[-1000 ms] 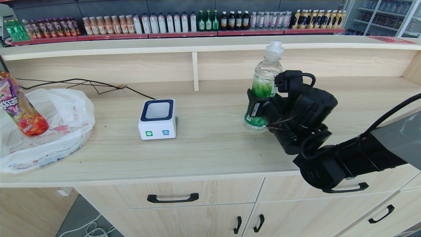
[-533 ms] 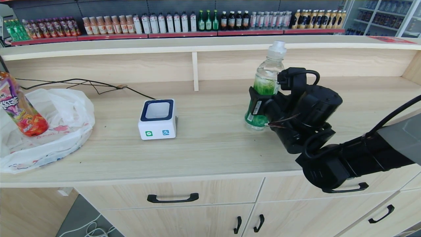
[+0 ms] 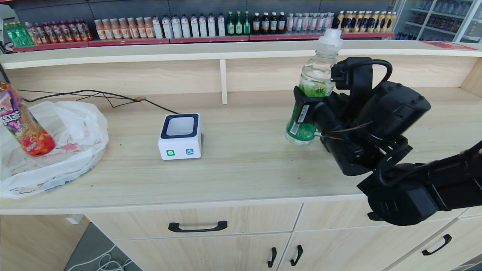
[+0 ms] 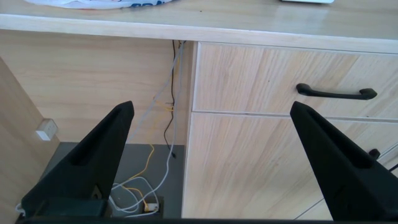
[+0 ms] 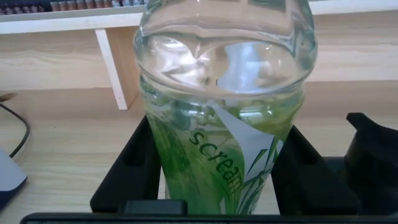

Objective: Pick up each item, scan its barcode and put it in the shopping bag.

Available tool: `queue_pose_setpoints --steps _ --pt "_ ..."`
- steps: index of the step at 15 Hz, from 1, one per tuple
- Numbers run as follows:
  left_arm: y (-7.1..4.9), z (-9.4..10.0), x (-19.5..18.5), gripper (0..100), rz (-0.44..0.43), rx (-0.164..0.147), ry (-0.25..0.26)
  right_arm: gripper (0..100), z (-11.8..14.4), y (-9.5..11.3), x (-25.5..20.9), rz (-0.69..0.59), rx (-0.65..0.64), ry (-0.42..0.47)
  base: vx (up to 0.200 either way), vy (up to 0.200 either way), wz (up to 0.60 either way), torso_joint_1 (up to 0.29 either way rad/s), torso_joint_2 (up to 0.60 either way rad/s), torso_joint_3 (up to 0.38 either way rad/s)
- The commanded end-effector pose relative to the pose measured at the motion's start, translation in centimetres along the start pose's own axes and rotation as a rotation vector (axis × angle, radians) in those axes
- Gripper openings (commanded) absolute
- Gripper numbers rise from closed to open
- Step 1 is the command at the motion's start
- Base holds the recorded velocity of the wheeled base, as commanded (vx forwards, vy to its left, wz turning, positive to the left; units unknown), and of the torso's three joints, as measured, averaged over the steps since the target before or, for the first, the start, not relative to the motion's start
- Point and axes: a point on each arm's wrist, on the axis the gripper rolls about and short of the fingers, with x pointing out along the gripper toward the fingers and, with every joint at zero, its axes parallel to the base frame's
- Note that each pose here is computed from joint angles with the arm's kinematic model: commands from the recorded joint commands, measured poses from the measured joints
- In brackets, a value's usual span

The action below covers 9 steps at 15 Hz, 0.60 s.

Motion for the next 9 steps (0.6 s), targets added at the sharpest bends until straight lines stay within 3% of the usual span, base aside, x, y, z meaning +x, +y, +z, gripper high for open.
queue_pose_setpoints --steps 1,4,9 --pt "0.0 0.0 0.0 100 0.000 0.000 0.000 0 2.9 0.0 -1.5 0.001 0.001 -0.050 0.000 0.000 0.00 0.000 0.00 0.000" --pt "0.0 0.0 0.0 100 0.000 0.000 0.000 0 4.6 0.7 -2.7 0.009 -0.001 -0.074 0.000 0.000 0.00 0.000 0.00 0.000" --pt "0.0 0.0 0.0 100 0.000 0.000 0.000 0 5.9 -0.4 -6.0 0.049 -0.017 -0.063 0.000 0.000 0.00 0.000 0.00 0.000"
